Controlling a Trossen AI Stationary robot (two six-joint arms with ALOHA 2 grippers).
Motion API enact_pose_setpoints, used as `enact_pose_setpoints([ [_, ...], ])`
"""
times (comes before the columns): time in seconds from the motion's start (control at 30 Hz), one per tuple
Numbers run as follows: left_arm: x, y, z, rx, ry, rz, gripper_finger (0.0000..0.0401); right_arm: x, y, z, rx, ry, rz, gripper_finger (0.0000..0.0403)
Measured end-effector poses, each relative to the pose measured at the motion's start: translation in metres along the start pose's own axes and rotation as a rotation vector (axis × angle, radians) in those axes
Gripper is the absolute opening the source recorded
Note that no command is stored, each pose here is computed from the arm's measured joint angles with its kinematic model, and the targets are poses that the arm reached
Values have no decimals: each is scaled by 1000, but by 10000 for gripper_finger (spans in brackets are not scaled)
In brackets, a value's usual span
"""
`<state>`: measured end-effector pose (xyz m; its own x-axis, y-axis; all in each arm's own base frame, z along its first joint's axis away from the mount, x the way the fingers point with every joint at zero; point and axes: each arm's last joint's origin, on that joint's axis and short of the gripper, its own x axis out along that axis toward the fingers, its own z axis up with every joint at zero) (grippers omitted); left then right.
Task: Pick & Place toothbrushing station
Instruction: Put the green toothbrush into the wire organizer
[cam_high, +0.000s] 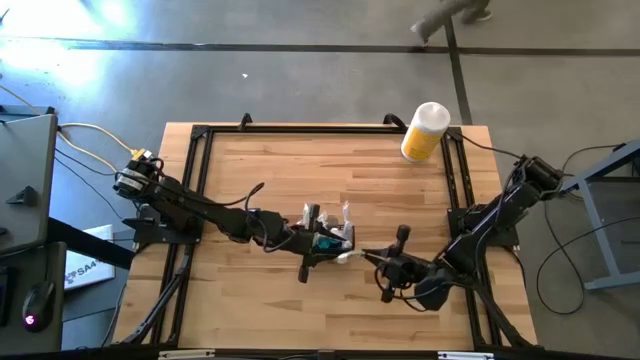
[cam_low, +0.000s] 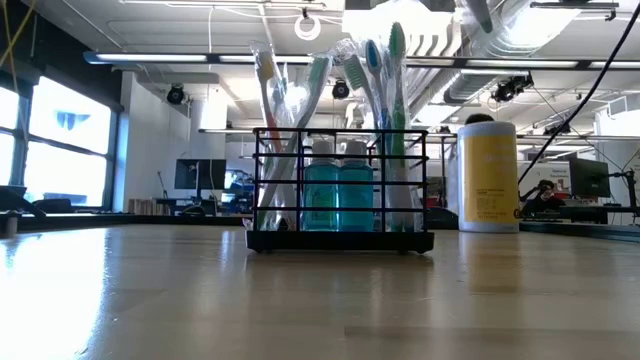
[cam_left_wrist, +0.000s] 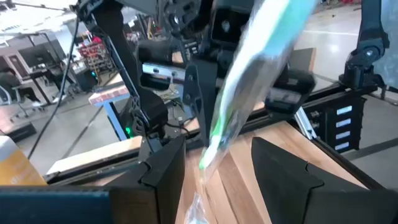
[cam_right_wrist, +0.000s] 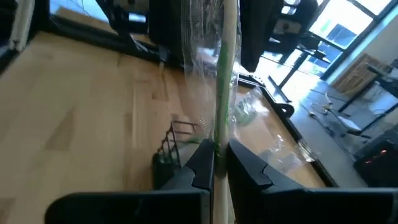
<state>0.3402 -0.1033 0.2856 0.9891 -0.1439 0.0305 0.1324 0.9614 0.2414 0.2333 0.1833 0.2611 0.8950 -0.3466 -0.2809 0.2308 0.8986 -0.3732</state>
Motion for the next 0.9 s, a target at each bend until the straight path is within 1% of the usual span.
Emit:
enact_pose_setpoints([
  [0.13, 0, -1, -2, -17, 18, -22, 178, 1, 3, 2, 11, -16, 24, 15],
  [0.3, 0, -1, -3, -53, 28, -23, 178, 0, 5, 8, 50, -54, 71, 15],
  [0.53, 0, -2, -3, -114, 27, -36, 178, -1, 7, 17, 82, -112, 170, 15],
  [0.63, 0, -2, -3, -118, 23, -49, 178, 0, 6, 18, 84, -112, 167, 15],
  [0.8, 0, -5, 2, -109, -42, -152, 178, 5, 4, 18, 107, -105, 151, 15],
  [0.9, 2, -9, 1, -99, -64, -145, 178, 8, 1, 17, 117, -98, 143, 15],
])
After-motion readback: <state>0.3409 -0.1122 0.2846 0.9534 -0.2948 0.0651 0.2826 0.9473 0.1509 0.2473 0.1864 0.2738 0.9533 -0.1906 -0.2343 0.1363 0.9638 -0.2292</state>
